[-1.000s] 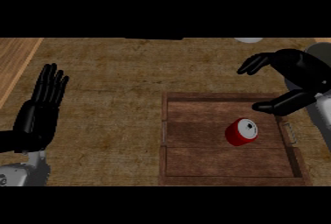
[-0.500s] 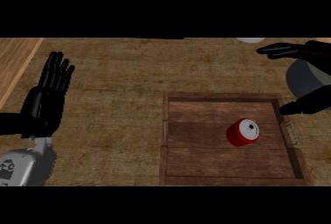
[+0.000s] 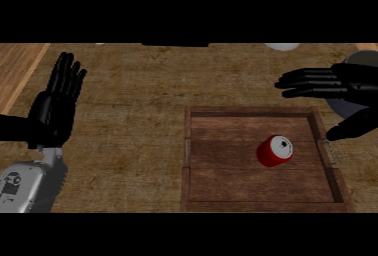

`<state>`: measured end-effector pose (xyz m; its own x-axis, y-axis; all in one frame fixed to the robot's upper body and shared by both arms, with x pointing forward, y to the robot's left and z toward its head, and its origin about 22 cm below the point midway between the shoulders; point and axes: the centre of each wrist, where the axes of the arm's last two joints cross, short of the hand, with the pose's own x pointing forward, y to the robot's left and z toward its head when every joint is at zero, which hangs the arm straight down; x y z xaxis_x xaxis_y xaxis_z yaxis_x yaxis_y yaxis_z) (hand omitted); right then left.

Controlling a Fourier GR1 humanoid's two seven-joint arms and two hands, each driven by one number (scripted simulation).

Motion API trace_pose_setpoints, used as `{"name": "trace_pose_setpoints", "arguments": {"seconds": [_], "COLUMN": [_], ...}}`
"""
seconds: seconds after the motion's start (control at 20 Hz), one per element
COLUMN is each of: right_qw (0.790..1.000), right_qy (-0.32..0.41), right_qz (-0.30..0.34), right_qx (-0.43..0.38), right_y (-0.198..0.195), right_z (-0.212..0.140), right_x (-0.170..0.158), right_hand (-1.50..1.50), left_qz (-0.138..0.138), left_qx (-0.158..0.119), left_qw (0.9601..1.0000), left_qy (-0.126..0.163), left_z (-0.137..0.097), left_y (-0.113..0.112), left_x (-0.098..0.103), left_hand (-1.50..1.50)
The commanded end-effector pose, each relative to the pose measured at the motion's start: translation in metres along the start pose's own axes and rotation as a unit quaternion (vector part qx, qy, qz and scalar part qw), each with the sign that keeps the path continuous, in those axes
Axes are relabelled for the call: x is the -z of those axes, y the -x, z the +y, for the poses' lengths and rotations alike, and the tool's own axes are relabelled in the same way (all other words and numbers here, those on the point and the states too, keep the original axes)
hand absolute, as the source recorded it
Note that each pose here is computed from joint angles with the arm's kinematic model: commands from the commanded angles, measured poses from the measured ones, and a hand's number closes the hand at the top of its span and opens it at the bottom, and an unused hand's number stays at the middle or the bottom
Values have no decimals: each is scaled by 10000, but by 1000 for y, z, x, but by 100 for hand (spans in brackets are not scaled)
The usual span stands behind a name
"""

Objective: Pick the can from the tray and place it in the pot

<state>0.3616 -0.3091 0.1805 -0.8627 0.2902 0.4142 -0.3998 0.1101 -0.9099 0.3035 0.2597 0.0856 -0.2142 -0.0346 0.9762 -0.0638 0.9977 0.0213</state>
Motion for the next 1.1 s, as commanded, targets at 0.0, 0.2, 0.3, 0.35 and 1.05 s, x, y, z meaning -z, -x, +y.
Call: {"name": "trace_pose_setpoints", "arguments": {"seconds": [0.0,0.2,0.3,0.35,1.05], "right_qw": [9928,9914,9910,9912,9883], "right_qy": [-952,-1190,-1277,-1283,-1296], "right_qz": [-646,-470,-270,-140,-752], "right_qx": [324,288,301,280,286], "right_y": [5,18,29,35,41], "right_z": [7,38,30,32,86], "right_x": [4,0,-4,11,34], "right_hand": [-150,-150,-150,-150,-150], "left_qz": [97,124,75,50,108], "left_qx": [72,103,4,24,106], "left_qw": [9999,9998,10000,10000,9998], "left_qy": [-120,-112,-35,29,-151], "left_z": [2,9,-2,7,9], "left_y": [8,6,-1,12,3], "left_x": [1,-1,3,3,5], "left_hand": [0,0,0,0,0]}}
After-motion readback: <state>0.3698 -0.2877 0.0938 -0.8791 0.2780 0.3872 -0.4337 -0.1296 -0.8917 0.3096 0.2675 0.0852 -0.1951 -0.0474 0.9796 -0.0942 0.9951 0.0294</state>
